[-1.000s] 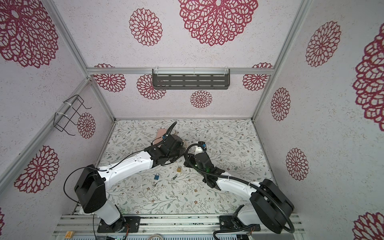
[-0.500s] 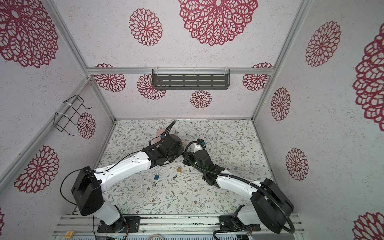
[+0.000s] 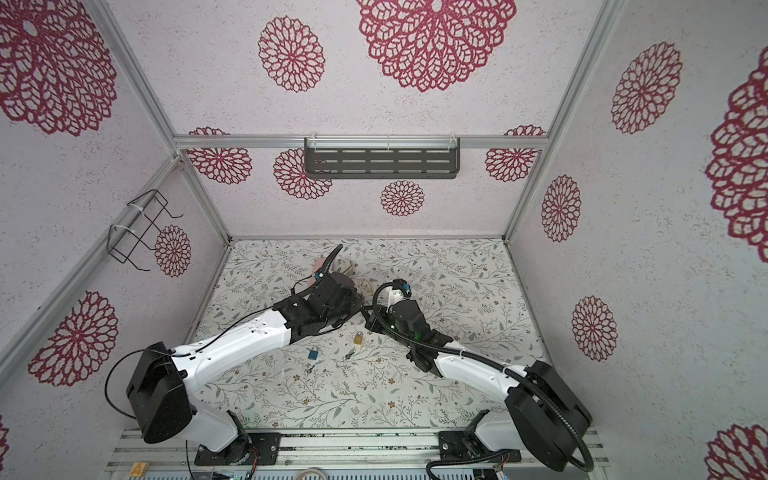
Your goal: Unlock with the key
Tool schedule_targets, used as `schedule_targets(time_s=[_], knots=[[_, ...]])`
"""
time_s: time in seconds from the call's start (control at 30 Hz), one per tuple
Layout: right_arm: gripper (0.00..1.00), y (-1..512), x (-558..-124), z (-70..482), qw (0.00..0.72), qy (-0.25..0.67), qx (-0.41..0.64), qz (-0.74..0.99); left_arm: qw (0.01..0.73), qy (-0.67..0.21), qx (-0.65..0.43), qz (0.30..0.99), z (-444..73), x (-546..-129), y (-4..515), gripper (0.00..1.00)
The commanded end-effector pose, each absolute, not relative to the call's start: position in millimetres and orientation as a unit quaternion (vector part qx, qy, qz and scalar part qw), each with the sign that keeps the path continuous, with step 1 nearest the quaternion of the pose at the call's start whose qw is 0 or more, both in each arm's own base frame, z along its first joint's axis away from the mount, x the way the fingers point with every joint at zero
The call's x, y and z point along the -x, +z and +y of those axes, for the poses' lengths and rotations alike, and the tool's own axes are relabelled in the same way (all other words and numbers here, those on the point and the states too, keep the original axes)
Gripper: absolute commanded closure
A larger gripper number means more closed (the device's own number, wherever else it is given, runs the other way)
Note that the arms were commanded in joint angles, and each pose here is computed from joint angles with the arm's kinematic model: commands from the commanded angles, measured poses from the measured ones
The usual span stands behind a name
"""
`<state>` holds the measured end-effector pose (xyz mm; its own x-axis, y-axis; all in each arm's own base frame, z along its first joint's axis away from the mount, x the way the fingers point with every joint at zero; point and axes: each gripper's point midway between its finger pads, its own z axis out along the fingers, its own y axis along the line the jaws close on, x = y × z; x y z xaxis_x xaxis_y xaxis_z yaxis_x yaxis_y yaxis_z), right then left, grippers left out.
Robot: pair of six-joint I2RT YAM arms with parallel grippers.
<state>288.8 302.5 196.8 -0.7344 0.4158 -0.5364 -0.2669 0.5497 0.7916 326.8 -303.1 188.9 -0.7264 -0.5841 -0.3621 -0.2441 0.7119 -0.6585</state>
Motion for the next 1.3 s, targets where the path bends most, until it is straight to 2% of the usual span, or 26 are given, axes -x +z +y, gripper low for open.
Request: schedule_targets(time_s=[0.0, 0.3, 0.57, 0.8, 1.03, 1.27], knots=[[1.0, 261, -285, 306, 0.395, 0.553, -0.034, 0.733, 0.258, -0.326, 0.213, 0.884, -315, -316, 190, 1.0], [1.0, 272, -283, 303, 0.358, 0.624, -0.086, 0.69, 0.243, -0.415, 0.241, 0.843, -319, -315, 198, 1.0], [1.0, 272, -282, 296, 0.343, 0.648, -0.13, 0.668, 0.275, -0.423, 0.25, 0.827, -307, -322, 209, 1.0], [1.0, 275, -282, 300, 0.339, 0.649, -0.127, 0.669, 0.301, -0.449, 0.254, 0.802, -301, -323, 227, 1.0], [1.0, 260, -287, 291, 0.378, 0.57, -0.108, 0.721, 0.326, -0.387, 0.23, 0.831, -287, -325, 228, 1.0], [0.68, 248, -287, 276, 0.416, 0.494, -0.076, 0.76, 0.391, -0.319, 0.156, 0.849, -268, -333, 235, 1.0]])
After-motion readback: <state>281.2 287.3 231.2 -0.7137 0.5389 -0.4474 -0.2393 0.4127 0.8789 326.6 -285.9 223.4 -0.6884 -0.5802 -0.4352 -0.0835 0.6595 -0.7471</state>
